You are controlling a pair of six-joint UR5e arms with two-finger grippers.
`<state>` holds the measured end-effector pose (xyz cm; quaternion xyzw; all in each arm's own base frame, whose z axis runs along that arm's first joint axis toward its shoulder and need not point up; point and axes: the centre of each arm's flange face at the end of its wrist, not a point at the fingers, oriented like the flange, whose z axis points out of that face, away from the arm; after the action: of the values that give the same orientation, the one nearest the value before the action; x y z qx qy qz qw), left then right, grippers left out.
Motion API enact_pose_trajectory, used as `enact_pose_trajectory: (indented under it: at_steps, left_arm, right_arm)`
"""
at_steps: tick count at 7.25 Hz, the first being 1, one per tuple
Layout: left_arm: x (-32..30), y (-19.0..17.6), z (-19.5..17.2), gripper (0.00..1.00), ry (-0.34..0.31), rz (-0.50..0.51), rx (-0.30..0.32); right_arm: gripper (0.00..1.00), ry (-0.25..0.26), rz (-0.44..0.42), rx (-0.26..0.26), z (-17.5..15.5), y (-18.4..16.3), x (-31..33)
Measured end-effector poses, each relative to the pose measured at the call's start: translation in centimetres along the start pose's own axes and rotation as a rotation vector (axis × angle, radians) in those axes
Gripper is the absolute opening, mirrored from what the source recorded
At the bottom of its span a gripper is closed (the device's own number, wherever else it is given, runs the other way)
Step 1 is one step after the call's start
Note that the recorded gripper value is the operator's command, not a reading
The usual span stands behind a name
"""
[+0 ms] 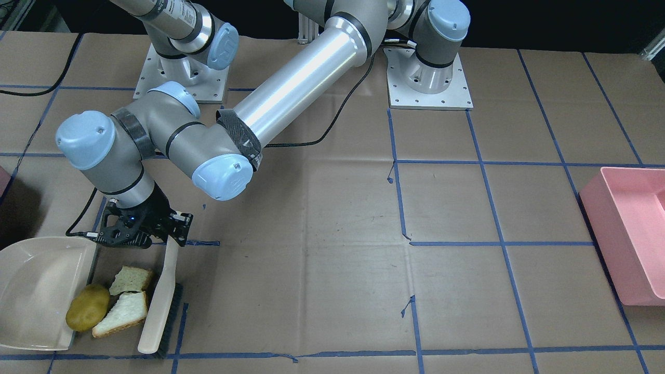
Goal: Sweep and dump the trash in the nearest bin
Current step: 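Sweep the bread and potato into the dustpan with the left-held brush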
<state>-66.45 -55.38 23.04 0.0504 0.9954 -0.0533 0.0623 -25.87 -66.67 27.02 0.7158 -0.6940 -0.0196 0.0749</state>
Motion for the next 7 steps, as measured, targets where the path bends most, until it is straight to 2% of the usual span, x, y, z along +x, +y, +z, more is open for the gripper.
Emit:
enact_pose_trajectory:
  at_steps: [3, 7]
  left_arm:
    - [1.2, 1.3, 0.4, 0.0, -0.024, 0.0, -0.043]
    - [4.4, 1.5, 0.8, 0.0, 0.065, -0.041, -0.079]
  right_arm:
    - [0.0, 0.0, -0.002, 0.008, 0.2, -0.2, 0.0]
    - [0.0, -0.002, -0.007, 0.013, 0.3, -0.7, 0.1]
